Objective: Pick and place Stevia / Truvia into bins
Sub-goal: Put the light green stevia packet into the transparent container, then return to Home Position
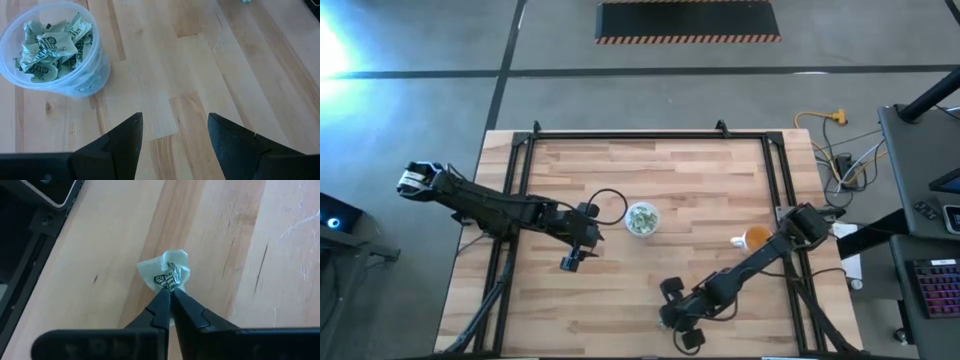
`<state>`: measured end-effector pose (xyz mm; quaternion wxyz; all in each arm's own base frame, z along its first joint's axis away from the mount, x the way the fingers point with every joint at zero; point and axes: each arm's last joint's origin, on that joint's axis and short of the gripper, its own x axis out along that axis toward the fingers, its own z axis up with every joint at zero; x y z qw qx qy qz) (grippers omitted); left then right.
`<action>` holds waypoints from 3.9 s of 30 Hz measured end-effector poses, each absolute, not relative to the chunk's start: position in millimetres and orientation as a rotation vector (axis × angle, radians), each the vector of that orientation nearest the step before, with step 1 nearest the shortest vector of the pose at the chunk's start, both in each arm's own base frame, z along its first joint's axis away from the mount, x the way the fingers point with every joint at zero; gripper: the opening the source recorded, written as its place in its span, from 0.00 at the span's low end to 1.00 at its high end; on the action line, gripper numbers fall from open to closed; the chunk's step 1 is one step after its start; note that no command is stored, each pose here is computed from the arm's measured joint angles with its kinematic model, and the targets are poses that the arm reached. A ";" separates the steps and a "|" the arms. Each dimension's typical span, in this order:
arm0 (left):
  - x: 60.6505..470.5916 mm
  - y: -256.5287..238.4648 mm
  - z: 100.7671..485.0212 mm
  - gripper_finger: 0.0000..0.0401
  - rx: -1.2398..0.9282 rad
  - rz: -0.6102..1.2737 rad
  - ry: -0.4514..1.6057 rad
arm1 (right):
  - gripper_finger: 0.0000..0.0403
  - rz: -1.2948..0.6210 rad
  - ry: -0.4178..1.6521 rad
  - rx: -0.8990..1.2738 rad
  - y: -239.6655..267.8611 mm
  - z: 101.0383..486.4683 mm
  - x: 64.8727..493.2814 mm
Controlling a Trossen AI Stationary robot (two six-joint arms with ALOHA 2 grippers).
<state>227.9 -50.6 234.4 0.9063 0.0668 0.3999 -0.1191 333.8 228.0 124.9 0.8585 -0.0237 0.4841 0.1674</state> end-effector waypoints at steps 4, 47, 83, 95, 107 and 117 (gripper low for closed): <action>227.9 -50.6 234.4 0.52 0.138 -0.246 0.825 | 0.02 0.308 1.062 -0.081 225.3 138.0 330.9; 189.8 -9.8 277.9 0.52 0.625 0.391 0.306 | 0.02 0.139 0.573 -0.317 -11.8 261.9 339.5; 192.6 -6.1 262.3 0.52 0.452 0.438 0.329 | 0.05 0.143 0.750 -0.095 -45.7 177.3 369.4; 204.2 -7.8 253.2 0.52 0.389 0.438 0.348 | 0.31 0.155 0.767 -0.069 -43.5 199.5 364.5; 185.2 -11.6 276.6 0.52 0.274 0.270 0.160 | 0.36 0.199 0.707 -0.096 -24.5 265.1 320.3; 139.0 -8.7 249.9 0.52 0.163 0.182 -0.080 | 0.33 0.153 0.292 -0.130 -14.5 286.4 229.2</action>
